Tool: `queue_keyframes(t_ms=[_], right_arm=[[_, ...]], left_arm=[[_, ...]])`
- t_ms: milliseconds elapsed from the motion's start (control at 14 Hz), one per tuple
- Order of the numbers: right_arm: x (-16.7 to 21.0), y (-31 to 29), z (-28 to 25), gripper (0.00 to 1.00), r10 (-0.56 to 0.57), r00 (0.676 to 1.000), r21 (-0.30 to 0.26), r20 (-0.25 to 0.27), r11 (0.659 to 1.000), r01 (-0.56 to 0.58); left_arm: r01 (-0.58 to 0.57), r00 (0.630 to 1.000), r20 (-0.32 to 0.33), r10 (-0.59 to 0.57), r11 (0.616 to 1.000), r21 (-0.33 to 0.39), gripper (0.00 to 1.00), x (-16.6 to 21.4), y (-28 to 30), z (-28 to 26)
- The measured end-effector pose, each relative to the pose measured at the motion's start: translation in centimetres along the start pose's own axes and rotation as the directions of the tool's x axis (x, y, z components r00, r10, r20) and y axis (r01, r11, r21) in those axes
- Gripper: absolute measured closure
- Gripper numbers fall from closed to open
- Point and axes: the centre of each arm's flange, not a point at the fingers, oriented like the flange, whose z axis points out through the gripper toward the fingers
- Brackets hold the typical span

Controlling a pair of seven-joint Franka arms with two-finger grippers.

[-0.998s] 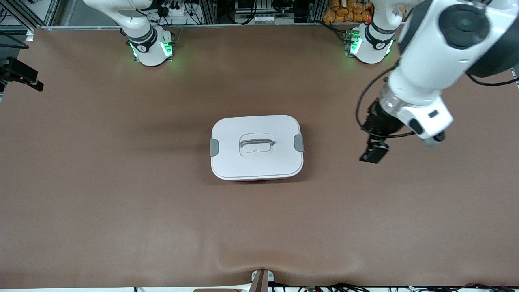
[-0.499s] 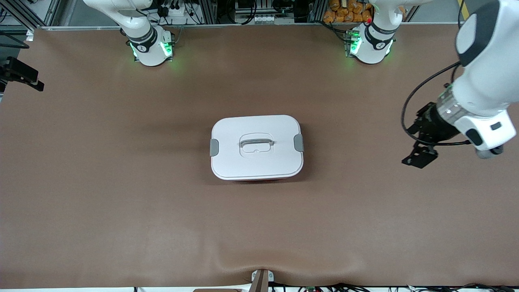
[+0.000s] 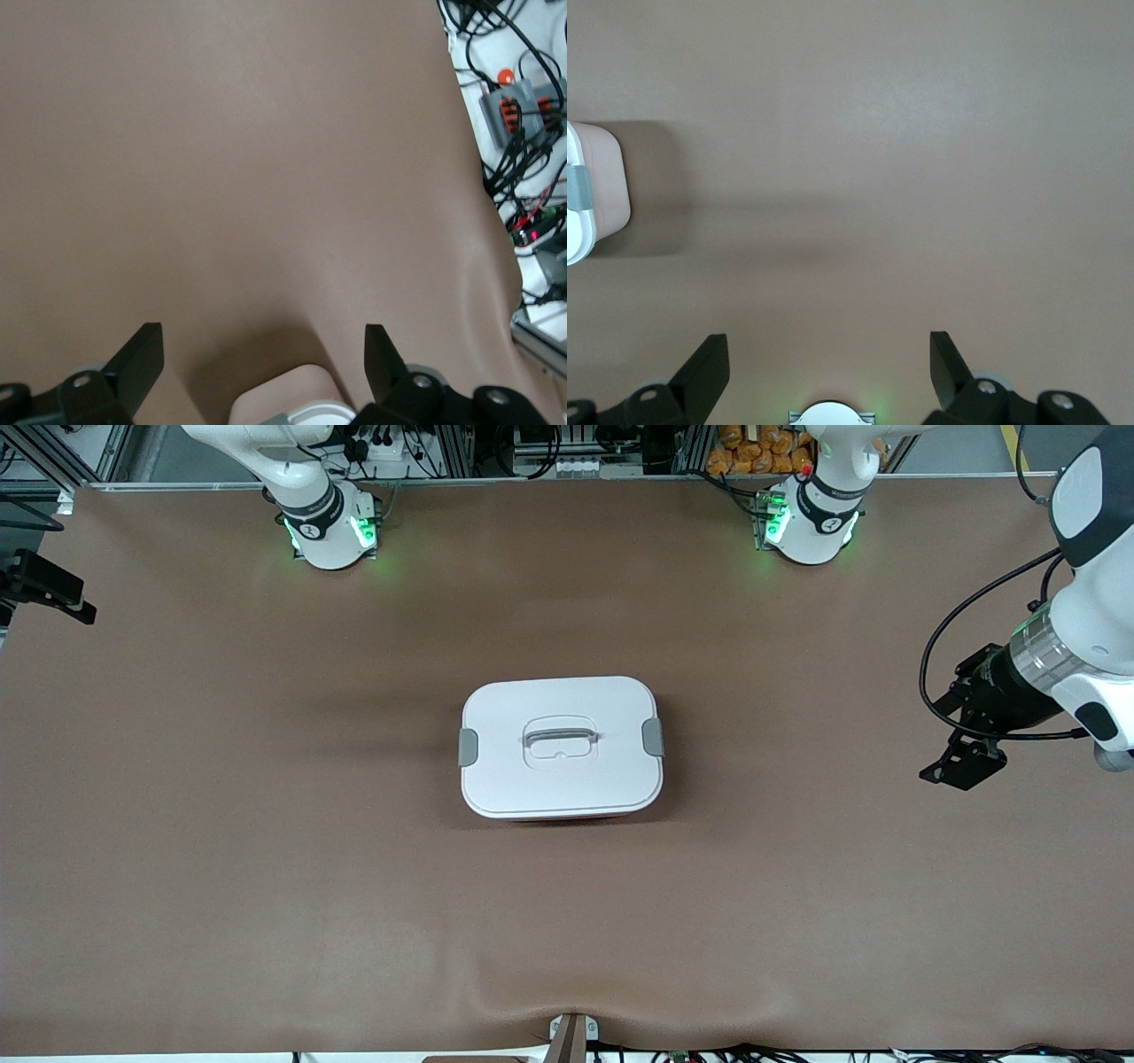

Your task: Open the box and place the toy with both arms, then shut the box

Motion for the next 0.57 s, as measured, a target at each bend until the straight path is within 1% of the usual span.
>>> queue_keyframes(t_ms=[71,285,570], right_arm=[[0.0,0.0,0.0,0.00,0.000,1.000,0.000,0.000,1.000,0.000],[0.0,0.0,0.0,0.00,0.000,1.000,0.000,0.000,1.000,0.000],[0.0,0.0,0.0,0.00,0.000,1.000,0.000,0.000,1.000,0.000]], left_arm=[[-0.029,1.000,-0.001,0.029,1.000,0.003,0.00,0.8,-0.3,0.0],[-0.145,0.989,0.014,0.145,0.988,0.043,0.00,3.1,-1.6,0.3],[-0.275,0.961,0.035,0.273,0.959,0.065,0.00,6.2,-3.2,0.4]])
